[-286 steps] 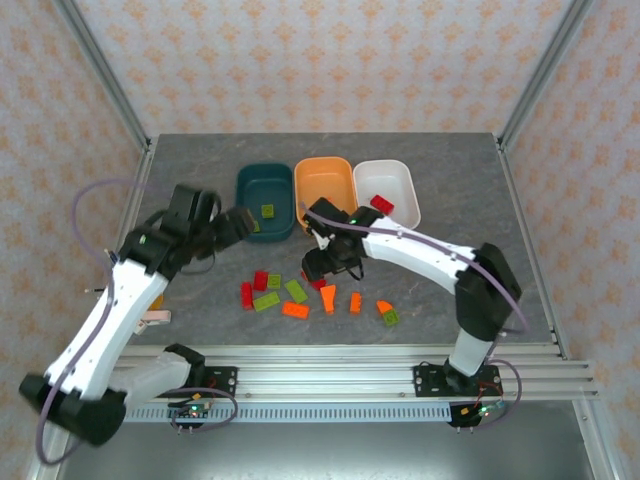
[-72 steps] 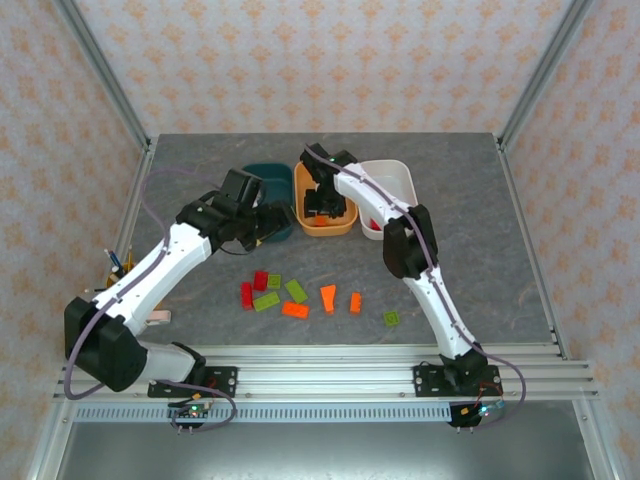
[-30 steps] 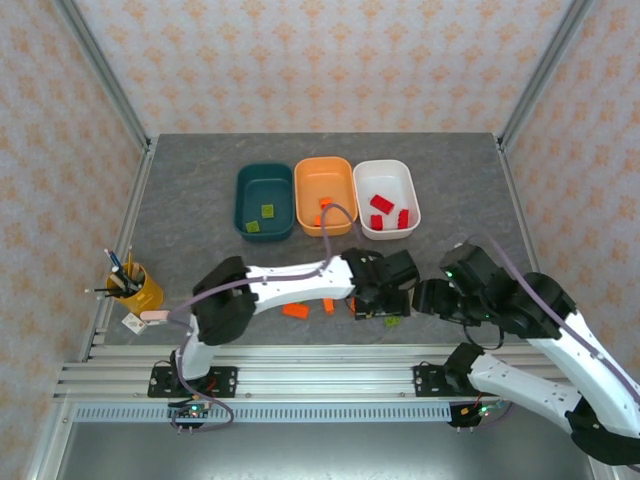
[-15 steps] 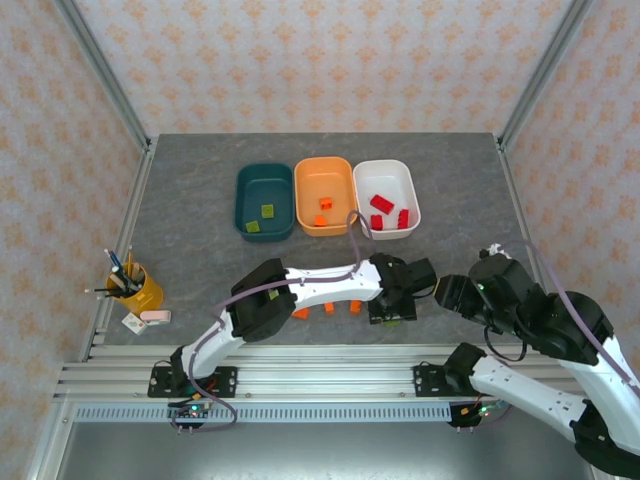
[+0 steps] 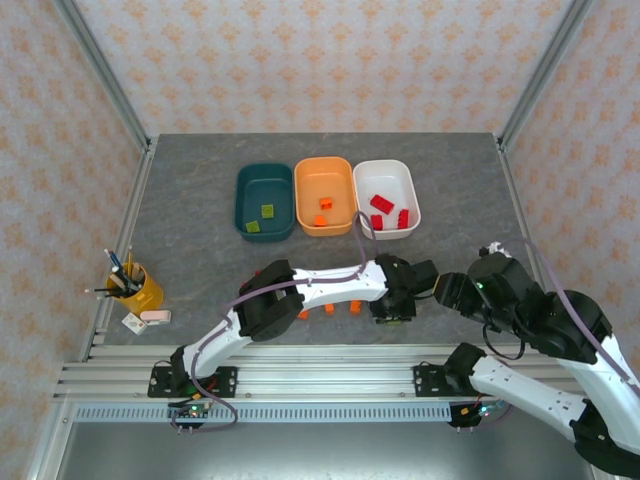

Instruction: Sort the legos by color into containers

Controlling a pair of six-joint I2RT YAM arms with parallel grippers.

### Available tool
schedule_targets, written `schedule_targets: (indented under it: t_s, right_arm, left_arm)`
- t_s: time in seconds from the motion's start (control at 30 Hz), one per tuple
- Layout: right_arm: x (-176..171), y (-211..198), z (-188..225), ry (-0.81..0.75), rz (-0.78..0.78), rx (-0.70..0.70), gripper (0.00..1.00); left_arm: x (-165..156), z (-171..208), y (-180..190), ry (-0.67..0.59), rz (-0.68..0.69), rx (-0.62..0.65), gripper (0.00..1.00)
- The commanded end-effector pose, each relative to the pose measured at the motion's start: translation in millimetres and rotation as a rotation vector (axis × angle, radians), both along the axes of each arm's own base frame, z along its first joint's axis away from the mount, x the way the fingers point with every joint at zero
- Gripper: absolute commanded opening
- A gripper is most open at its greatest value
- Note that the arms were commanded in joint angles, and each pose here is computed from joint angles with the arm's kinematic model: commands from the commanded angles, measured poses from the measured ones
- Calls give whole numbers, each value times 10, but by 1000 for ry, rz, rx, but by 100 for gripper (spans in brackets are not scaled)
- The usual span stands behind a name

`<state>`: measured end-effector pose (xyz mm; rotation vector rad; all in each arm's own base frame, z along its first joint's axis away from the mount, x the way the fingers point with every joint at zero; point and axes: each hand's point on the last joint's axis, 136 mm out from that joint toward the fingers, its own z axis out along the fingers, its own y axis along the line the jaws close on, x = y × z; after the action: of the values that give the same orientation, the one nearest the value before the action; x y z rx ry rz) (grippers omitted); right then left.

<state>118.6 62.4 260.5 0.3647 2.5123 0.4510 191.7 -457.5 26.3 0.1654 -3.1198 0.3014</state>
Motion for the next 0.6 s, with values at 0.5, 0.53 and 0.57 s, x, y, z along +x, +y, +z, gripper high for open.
schedule_targets:
  t_s: [0.5,0.53,0.57]
  right_arm:
    - [802,1253,395,-133,250,161,64]
    - [878,1362,376,-129,261,167,64]
    - [951,1470,361,-123,275,172,64]
  left_arm:
    - [1447,1484,2028,-277,214,11,26]
    - [1527,1493,2202,-272,241,6,26]
    - [1595,1495,2355,-265,261,-2,26]
